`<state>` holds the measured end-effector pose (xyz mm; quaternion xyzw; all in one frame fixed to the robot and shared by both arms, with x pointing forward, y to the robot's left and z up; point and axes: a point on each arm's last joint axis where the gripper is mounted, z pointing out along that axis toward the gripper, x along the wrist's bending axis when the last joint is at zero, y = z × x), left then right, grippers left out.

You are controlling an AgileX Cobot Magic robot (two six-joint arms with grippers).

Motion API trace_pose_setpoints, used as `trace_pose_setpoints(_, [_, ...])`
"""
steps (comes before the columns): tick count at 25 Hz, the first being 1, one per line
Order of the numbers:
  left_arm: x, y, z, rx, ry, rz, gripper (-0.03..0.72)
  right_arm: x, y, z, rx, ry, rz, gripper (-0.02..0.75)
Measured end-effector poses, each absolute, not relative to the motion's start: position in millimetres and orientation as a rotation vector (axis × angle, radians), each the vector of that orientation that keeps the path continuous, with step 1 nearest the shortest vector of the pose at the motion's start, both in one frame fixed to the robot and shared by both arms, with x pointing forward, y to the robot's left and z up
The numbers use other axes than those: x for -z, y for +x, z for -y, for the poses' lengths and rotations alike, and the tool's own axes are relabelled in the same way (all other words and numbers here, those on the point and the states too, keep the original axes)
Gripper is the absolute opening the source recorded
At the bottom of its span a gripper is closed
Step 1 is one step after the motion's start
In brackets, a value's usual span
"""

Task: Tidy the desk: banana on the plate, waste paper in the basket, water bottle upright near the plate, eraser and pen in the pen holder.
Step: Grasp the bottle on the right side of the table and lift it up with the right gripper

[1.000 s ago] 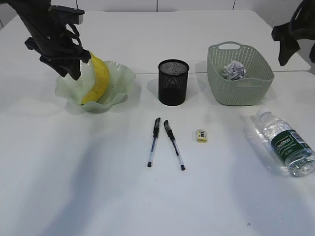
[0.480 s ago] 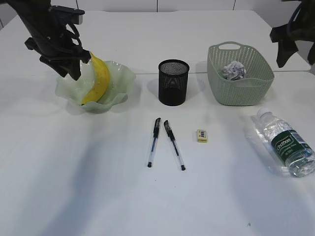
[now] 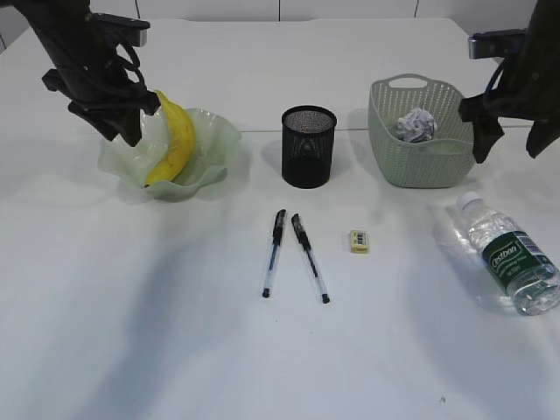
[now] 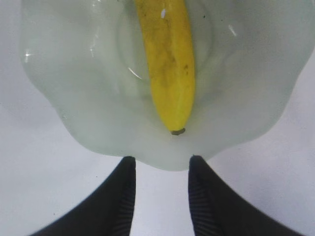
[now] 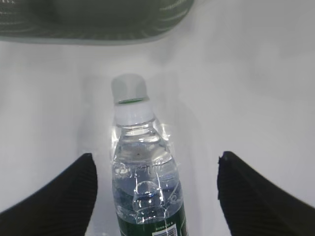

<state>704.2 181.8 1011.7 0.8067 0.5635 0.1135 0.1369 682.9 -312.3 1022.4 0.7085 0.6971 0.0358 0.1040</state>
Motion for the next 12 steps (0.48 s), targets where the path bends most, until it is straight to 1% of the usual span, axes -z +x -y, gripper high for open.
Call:
trace_pose_setpoints(6, [-1012, 704, -182, -0.331, 2.336, -1.631, 0.244, -995, 676, 312, -0.018, 2.133, -2.107, 0.571])
trace_pose_setpoints(12, [-1012, 704, -182, -0.335, 2.341, -1.632, 0.244, -975, 666, 308, 0.012, 2.193, -2.167, 0.572])
